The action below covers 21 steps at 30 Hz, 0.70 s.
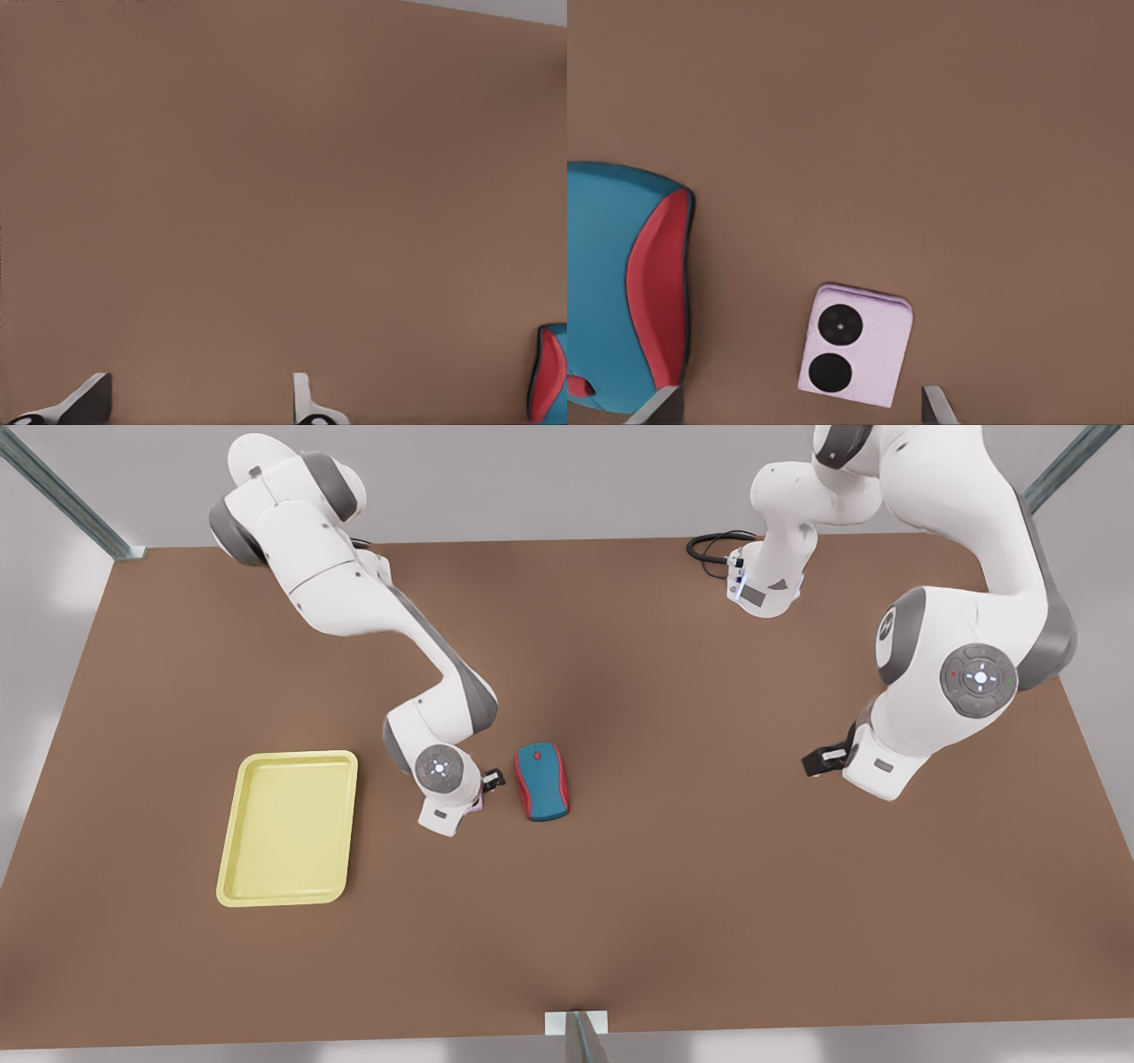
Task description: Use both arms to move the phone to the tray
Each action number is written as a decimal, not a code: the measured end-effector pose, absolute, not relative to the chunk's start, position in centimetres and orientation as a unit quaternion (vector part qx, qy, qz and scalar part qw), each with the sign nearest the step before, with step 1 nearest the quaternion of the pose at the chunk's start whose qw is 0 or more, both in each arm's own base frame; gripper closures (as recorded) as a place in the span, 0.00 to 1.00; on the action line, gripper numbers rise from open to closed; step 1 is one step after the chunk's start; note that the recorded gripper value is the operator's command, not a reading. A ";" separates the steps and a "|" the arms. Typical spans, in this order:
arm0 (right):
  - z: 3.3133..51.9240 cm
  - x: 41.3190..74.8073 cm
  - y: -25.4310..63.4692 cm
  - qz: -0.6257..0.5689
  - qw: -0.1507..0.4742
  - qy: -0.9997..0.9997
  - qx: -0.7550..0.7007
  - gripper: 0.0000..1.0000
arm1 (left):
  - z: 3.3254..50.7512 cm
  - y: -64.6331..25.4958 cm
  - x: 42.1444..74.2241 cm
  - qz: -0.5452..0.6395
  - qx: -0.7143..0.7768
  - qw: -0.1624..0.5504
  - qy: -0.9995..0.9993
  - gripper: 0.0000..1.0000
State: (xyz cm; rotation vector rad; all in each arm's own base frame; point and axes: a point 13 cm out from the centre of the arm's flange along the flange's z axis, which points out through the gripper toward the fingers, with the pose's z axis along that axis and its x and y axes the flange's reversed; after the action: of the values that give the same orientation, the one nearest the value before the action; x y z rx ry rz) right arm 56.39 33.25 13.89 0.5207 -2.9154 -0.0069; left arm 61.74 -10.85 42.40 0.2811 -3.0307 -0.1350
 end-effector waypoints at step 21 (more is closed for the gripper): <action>5.1 55.0 30.6 -0.001 0.034 -0.998 0.057 0.00 | 41.4 -10.6 62.3 -0.047 -0.081 0.053 -0.994 0.00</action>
State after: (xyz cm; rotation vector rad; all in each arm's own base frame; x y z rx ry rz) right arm 55.03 30.57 5.08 0.1760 -3.0690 -0.0031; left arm 62.34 -10.58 41.41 -0.2452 -3.0220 -0.1433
